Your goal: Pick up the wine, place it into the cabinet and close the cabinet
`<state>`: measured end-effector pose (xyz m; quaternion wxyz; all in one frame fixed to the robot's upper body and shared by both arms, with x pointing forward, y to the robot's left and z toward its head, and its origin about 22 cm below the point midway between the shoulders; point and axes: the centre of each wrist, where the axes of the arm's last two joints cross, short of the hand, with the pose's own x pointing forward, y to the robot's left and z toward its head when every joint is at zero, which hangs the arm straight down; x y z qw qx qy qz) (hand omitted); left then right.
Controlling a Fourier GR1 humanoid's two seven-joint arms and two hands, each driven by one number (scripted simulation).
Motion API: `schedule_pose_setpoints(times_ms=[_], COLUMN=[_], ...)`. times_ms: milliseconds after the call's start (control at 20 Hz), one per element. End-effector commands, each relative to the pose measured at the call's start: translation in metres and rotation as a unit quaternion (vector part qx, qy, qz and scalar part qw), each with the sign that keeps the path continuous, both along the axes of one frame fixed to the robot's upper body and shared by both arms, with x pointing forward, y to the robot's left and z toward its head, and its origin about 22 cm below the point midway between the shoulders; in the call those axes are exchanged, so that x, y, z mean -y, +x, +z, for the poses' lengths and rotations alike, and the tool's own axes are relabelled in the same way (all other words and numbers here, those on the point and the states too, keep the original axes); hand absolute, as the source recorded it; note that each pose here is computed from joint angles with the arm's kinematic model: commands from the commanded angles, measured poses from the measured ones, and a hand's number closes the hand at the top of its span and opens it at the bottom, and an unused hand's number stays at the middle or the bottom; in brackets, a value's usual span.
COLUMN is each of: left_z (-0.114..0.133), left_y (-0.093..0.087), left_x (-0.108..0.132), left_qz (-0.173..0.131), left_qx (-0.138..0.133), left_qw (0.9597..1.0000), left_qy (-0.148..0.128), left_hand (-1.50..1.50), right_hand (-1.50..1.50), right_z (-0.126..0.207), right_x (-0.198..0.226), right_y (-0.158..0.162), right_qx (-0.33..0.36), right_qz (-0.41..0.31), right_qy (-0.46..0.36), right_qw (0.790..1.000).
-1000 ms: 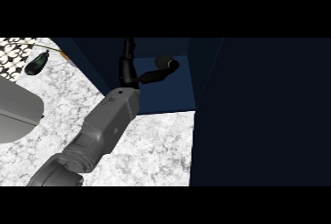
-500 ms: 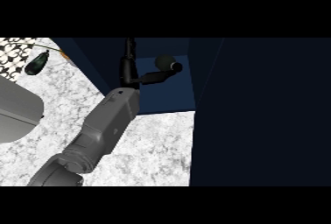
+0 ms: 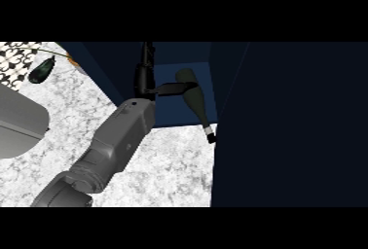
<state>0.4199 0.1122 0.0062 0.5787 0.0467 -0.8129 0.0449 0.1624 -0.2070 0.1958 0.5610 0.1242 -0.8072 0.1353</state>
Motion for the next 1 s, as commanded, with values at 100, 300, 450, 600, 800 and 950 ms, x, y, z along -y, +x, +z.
schedule_pose_setpoints(times_ms=[100, 300, 450, 600, 800, 950], left_z=[-0.011, -0.03, -0.022, -0.027, -0.029, -0.039], left_y=[-0.005, -0.016, -0.012, -0.016, -0.02, -0.032], left_x=[-0.006, -0.015, -0.011, -0.012, -0.01, -0.007], left_qz=[-0.001, -0.009, 0.001, -0.004, -0.003, -0.018], left_qx=[-0.023, -0.008, -0.019, -0.009, -0.016, -0.016], left_qw=[0.9986, 0.9976, 0.9974, 0.9971, 0.9964, 0.9955], left_qy=[-0.048, -0.069, -0.069, -0.076, -0.083, -0.092], left_hand=[-1.5, -1.5, -1.5, -1.5, -1.5, -1.5], right_hand=[-1.5, -1.5, -1.5, -1.5, -1.5, -1.5], right_z=[0.009, 0.009, 0.012, 0.015, 0.01, 0.006], right_x=[-0.004, 0.001, -0.009, -0.008, -0.005, 0.005], right_y=[-0.009, -0.018, -0.007, -0.006, -0.03, -0.014], right_qx=[0.005, 0.007, 0.013, 0.001, -0.012, 0.003], right_qz=[0.019, 0.014, 0.022, 0.005, 0.01, 0.0], right_qy=[0.008, 0.004, 0.021, 0.008, 0.023, 0.017], right_qw=[1.0, 1.0, 0.999, 1.0, 1.0, 1.0])
